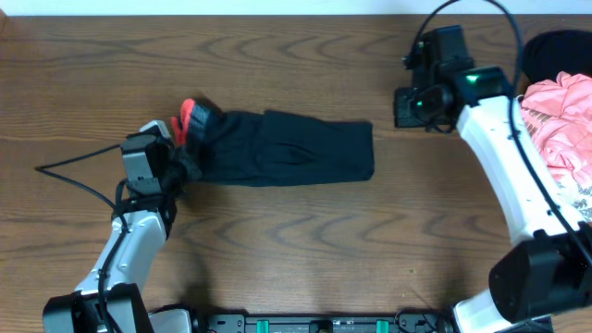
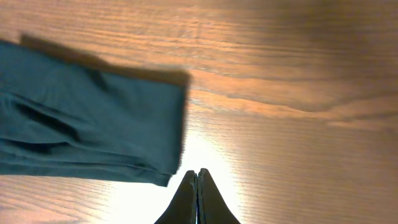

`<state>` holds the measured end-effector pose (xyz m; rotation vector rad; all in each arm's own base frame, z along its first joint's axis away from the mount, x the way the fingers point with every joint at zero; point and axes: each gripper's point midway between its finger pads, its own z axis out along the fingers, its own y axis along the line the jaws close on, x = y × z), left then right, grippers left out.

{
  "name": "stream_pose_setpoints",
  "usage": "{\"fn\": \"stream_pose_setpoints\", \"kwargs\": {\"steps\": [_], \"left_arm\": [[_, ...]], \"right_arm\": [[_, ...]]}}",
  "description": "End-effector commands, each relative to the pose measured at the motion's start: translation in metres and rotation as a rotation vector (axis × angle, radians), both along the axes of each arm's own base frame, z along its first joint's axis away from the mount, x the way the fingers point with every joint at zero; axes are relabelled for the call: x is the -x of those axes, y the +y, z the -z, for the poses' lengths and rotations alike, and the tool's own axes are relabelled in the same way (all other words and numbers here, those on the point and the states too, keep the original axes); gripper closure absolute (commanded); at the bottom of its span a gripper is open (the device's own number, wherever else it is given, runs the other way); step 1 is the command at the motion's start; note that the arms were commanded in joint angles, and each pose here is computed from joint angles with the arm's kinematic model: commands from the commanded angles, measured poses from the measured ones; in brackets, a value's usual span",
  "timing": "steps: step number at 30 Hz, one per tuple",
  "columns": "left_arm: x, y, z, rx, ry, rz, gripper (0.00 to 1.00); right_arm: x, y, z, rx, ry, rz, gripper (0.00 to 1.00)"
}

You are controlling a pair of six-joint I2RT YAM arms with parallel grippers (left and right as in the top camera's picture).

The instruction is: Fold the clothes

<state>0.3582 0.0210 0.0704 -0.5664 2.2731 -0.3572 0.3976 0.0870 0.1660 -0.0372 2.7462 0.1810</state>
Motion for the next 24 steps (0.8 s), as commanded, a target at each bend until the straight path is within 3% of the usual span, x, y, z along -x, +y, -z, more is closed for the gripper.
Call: {"fn": "stream_pose_setpoints", "kwargs": {"steps": [1,15,24], "left_arm": [[-0.011,0.028,-0.02,-0.125,-0.024,-0.075,0.94],[-0.014,0.105,-0.053,-0.225,-0.067,-0.25,0.94],[-0.025,0.097,-0.067,-0.301,-0.1,-0.165,0.94]], "right_arm": [[0.002,-0.015,-0.011,-0.005,-0.014,0.044,0.99],[0.008,-0.031,-0.009,0.002,0.016,0.076,0.99],[0.013,-0.031,-0.007,0.002,0.036,0.074,0.99]]}}
